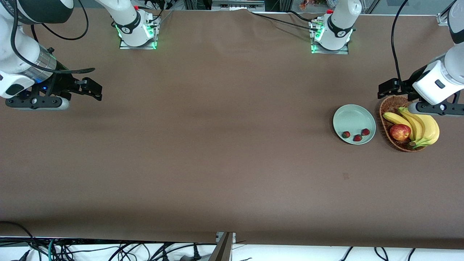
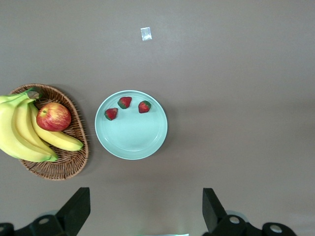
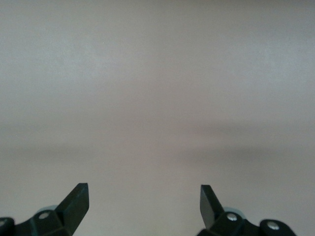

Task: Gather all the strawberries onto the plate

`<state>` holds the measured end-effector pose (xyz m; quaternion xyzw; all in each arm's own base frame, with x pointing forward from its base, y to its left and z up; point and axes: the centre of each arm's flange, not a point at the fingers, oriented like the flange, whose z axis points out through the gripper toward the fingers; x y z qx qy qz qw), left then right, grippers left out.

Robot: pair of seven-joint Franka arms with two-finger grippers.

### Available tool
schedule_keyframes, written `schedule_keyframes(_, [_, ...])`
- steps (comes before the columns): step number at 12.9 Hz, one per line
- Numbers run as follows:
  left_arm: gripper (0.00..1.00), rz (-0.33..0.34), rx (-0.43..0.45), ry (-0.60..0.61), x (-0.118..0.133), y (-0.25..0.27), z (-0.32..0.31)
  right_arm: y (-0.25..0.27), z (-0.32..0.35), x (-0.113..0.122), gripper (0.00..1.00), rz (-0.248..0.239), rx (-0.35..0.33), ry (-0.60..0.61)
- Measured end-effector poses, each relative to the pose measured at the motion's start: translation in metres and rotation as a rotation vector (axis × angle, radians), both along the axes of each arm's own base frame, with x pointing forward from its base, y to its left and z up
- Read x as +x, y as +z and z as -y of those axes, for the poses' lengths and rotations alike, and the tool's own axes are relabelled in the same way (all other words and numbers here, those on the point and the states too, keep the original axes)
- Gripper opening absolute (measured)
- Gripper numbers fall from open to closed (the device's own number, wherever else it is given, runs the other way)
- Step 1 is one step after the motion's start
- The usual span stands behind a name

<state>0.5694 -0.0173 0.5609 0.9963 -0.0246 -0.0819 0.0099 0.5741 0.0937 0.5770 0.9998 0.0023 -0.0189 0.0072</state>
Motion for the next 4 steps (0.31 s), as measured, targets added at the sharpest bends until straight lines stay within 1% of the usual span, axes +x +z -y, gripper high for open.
schedule_keyframes(4, [1.0, -0.004, 0.0, 0.001, -0.0005, -0.0003, -0.0007, -0.0002, 0.0007, 0.0002, 1.0, -0.001, 0.0, -0.001])
